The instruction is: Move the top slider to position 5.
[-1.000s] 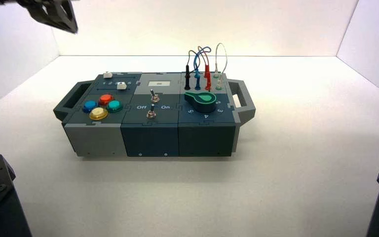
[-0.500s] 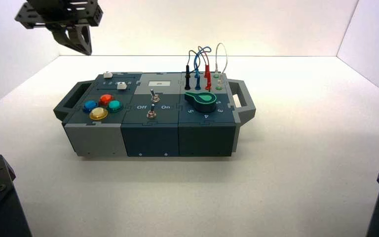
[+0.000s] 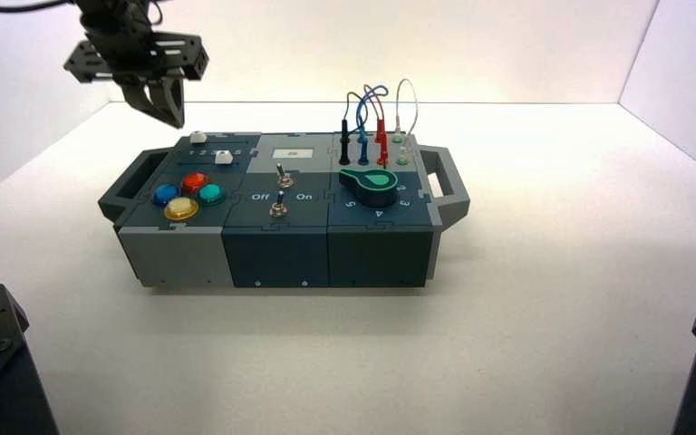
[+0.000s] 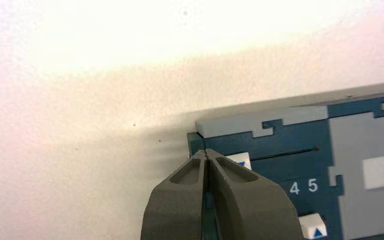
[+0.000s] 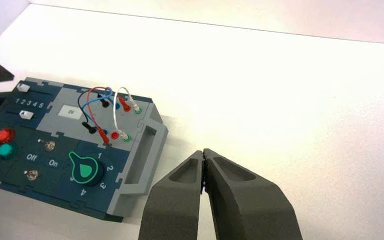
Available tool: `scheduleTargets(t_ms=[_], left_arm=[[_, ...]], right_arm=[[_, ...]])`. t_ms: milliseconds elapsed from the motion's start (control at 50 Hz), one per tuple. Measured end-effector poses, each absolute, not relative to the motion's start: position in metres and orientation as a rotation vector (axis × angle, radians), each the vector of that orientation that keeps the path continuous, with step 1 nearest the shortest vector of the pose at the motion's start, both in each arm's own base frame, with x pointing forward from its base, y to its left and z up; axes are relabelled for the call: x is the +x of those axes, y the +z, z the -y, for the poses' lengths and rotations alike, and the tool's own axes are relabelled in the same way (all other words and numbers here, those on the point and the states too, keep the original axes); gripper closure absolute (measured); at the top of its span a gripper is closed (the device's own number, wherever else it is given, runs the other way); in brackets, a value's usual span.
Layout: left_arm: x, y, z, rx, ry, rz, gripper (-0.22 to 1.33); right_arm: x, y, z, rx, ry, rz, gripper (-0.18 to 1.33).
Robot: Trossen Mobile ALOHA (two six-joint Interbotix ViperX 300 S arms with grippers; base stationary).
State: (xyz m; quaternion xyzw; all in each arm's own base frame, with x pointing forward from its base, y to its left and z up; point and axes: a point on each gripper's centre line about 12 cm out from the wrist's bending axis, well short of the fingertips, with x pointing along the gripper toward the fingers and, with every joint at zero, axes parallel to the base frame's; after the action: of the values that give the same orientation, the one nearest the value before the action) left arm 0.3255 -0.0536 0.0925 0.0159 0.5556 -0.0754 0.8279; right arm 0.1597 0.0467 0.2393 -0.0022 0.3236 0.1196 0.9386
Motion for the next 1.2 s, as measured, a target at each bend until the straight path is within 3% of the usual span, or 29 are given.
scheduleTargets(t_ms=[1200], left_arm=[[0.33, 0.085, 0.072, 0.068, -0.208, -1.21, 1.28]], right_arm=[[0.16, 0.239, -0.047, -0.005, 0.244, -0.664, 1.28]])
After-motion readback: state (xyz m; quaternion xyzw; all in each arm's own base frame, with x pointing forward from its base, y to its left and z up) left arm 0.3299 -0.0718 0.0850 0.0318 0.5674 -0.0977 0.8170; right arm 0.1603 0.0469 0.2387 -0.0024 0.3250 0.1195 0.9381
